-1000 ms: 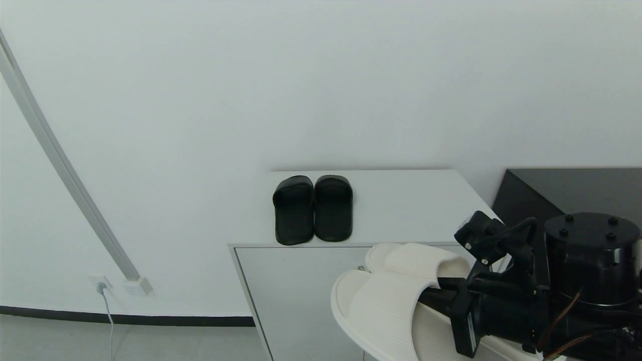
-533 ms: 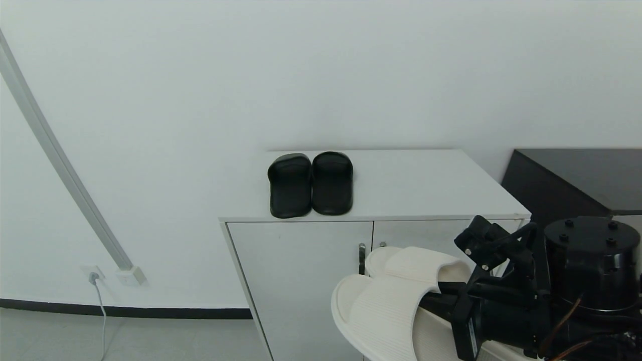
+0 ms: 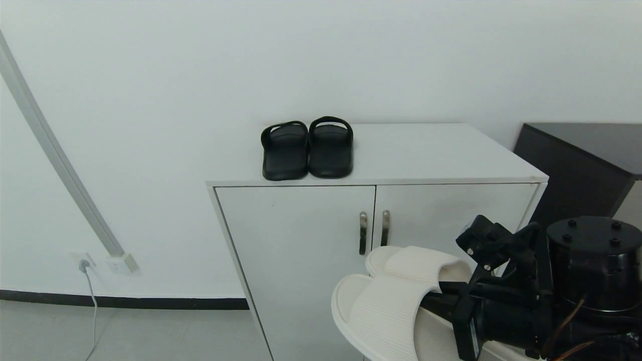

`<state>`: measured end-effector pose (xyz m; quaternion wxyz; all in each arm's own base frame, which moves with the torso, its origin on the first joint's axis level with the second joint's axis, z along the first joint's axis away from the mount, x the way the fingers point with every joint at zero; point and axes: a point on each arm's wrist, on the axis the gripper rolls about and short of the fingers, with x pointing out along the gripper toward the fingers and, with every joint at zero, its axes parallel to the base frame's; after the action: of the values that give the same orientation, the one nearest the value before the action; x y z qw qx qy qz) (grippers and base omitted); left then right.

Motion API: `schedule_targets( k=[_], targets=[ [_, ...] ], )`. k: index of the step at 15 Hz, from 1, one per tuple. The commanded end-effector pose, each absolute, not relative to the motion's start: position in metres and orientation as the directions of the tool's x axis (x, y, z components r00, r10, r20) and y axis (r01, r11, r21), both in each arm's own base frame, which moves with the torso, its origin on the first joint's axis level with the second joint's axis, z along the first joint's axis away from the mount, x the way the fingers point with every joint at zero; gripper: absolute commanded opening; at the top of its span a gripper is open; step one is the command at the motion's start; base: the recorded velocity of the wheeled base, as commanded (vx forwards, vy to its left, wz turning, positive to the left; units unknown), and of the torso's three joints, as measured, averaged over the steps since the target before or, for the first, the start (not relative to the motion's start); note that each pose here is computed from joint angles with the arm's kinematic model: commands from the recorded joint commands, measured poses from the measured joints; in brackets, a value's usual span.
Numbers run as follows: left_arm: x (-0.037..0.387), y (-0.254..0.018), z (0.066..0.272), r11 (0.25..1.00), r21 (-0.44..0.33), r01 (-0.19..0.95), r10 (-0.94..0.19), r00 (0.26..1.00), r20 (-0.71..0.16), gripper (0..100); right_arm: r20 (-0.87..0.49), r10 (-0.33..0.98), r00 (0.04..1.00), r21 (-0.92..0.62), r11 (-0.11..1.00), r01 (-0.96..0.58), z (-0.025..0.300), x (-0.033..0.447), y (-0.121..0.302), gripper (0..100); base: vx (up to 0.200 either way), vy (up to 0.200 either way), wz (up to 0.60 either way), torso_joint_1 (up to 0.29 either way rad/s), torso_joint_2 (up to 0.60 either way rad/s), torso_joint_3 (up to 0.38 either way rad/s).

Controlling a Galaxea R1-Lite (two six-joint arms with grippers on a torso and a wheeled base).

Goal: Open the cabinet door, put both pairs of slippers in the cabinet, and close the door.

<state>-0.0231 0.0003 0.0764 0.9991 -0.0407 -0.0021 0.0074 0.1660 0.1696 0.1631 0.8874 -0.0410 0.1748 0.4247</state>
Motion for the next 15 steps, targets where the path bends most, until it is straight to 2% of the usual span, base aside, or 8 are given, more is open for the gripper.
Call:
schedule_targets(
  k=[1,7,8,9,10,13,15],
  targets=[
    [-0.023,0.0,0.076,0.997,-0.078,-0.015,0.015,1.0,0.003,100,-0.348,0.74,0.576,0.076,0.634,-0.769,0.162,0.166,0.17,0,0.0,0.0,0.0,-0.149,0.49,0.325],
    [-0.023,0.001,0.078,0.998,-0.053,-0.045,0.046,0.999,0.011,100,-0.359,0.746,0.561,0.078,0.623,-0.778,0.159,0.164,0.173,0,0.0,0.0,0.0,-0.135,0.47,0.334],
    [-0.026,0.001,0.086,0.998,-0.038,-0.043,0.044,0.998,0.038,100,-0.359,0.747,0.56,0.078,0.622,-0.779,0.159,0.164,0.173,0,0.0,0.0,0.0,-0.095,0.46,0.354],
    [-0.031,0.001,0.111,0.996,-0.076,-0.038,0.044,0.995,0.09,100,-0.355,0.749,0.56,0.077,0.62,-0.78,0.159,0.163,0.173,0,0.0,0.0,0.0,-0.09,0.45,0.359],
    [-0.031,0.001,0.132,0.993,-0.111,-0.028,0.04,0.994,0.103,100,-0.349,0.751,0.56,0.077,0.619,-0.782,0.158,0.163,0.173,0,0.0,0.0,0.0,-0.061,0.45,0.364],
    [-0.013,-0.001,0.154,0.993,-0.11,0.038,-0.037,0.999,0.014,100,-0.349,0.751,0.56,0.077,0.619,-0.782,0.155,0.163,0.174,0,0.0,0.0,0.0,-0.043,0.44,0.39],
    [0.003,-0.003,0.162,0.986,-0.116,0.123,-0.13,0.99,-0.058,100,-0.359,0.748,0.558,0.078,0.619,-0.781,0.153,0.164,0.175,0,0.0,0.0,0.0,-0.001,0.1,0.07]
  ],
)
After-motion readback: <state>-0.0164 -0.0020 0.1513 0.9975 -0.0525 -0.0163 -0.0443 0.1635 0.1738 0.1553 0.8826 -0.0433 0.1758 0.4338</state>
